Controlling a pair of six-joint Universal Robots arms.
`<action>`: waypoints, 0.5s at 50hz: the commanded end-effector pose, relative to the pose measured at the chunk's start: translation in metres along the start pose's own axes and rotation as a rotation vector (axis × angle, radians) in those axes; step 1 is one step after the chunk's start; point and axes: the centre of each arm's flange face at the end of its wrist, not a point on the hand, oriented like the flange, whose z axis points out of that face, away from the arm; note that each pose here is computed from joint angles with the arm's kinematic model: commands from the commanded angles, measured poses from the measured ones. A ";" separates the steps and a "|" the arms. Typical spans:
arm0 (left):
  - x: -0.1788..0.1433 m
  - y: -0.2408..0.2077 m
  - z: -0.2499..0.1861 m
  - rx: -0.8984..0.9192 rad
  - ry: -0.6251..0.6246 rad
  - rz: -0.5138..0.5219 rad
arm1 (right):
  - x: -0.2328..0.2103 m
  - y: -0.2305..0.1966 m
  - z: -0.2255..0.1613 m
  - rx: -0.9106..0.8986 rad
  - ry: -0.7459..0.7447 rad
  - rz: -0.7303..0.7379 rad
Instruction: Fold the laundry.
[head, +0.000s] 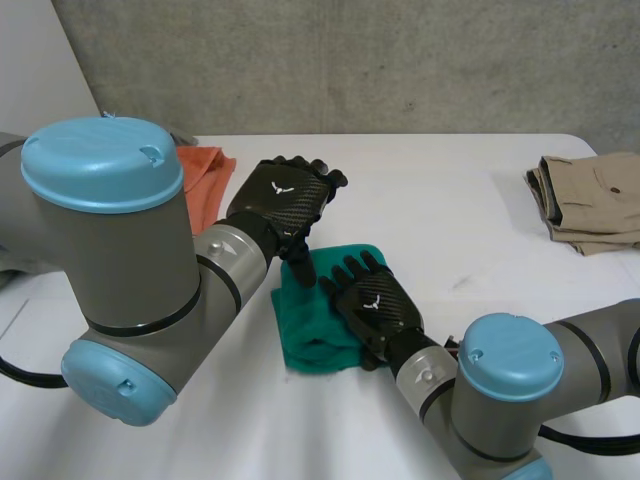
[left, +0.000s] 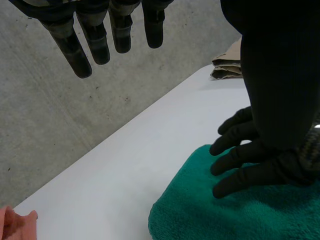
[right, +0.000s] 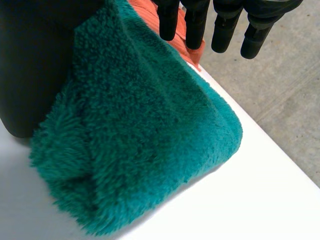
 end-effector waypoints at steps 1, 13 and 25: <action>0.000 0.002 0.000 -0.005 0.000 -0.001 | 0.003 -0.002 0.014 0.022 0.012 0.000; -0.004 0.003 0.002 0.003 -0.011 -0.003 | 0.006 -0.001 0.038 0.047 0.023 0.000; -0.008 -0.022 0.006 0.095 -0.023 -0.002 | 0.101 -0.047 0.052 0.187 0.240 0.007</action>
